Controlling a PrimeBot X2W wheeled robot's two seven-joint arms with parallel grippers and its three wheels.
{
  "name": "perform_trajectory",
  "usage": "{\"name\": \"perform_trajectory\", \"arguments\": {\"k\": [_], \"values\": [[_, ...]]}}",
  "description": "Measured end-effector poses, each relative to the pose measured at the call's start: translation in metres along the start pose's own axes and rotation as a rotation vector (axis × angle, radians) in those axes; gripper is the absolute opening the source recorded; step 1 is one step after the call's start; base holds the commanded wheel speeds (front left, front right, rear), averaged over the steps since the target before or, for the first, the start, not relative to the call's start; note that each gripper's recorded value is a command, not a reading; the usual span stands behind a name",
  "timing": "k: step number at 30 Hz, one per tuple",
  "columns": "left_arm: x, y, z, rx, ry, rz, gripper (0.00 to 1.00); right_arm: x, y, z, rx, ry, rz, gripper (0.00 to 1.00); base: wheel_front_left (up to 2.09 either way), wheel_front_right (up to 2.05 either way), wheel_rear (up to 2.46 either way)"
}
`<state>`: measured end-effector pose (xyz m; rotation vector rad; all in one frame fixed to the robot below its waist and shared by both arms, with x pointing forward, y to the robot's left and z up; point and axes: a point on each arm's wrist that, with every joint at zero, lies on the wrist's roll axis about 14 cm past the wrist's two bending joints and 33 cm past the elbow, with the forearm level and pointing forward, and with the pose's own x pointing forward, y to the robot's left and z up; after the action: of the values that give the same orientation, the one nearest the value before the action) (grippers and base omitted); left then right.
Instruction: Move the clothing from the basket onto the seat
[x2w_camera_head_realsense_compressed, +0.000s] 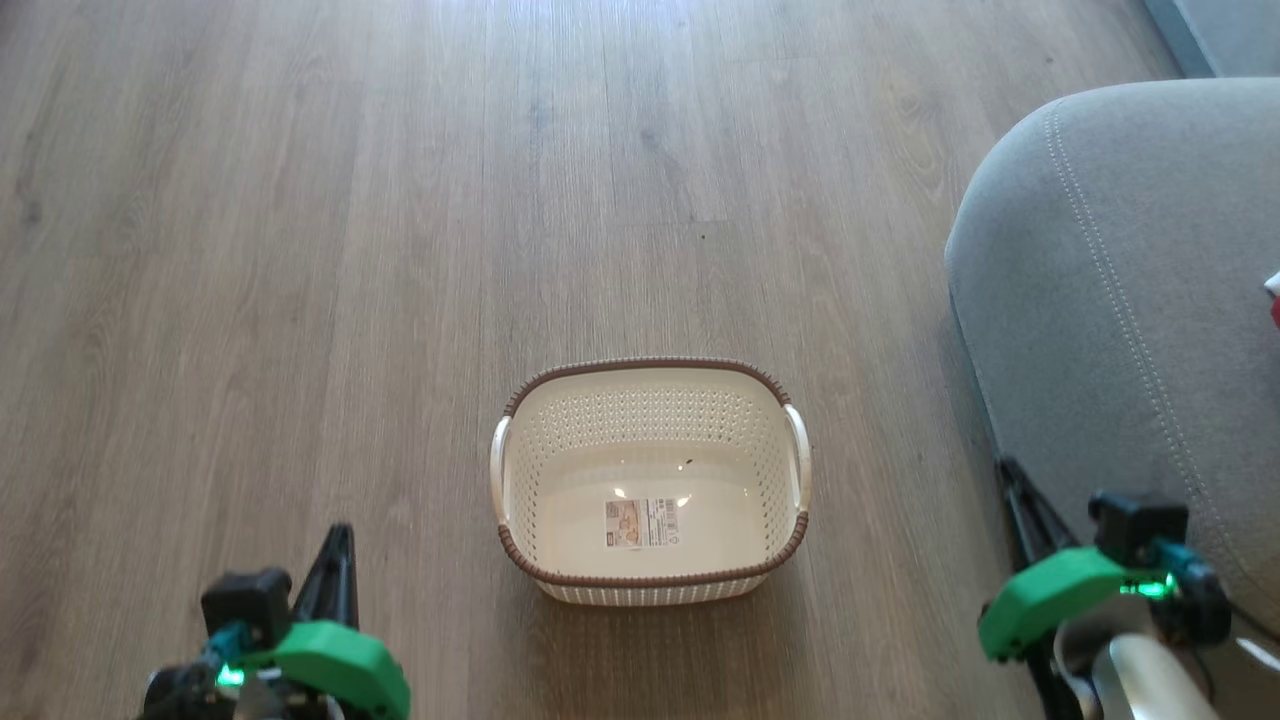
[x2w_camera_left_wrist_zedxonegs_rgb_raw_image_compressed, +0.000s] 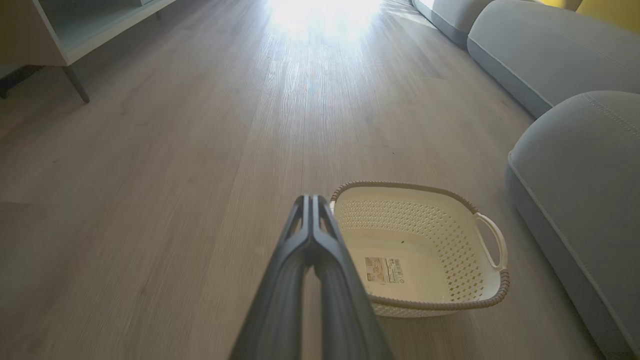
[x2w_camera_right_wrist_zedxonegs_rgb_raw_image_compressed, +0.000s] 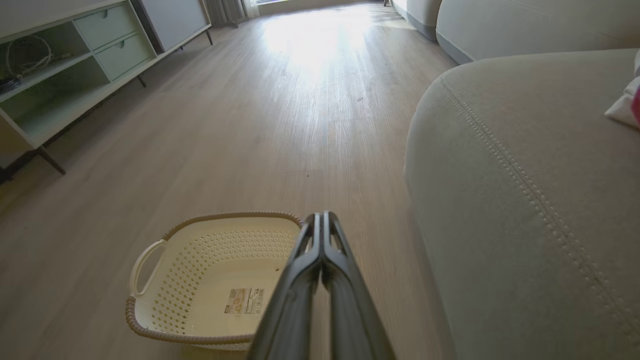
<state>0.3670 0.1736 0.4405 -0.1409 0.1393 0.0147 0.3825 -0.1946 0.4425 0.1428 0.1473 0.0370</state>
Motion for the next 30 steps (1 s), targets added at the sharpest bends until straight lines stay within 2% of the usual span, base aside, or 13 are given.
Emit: {"name": "perform_trajectory", "arguments": {"k": [3,30], "values": [[-0.008,0.004,-0.016,-0.025,0.054,0.016,0.0,-0.011,-0.003,-0.019,0.029,0.055,-0.017,0.0,0.0,0.0,0.0],[-0.007,0.01,-0.013,-0.345,0.074,0.065,0.0,-0.006,-0.009,-0.002,0.342,0.009,-0.077,0.0,0.0,0.0,0.0]]}}
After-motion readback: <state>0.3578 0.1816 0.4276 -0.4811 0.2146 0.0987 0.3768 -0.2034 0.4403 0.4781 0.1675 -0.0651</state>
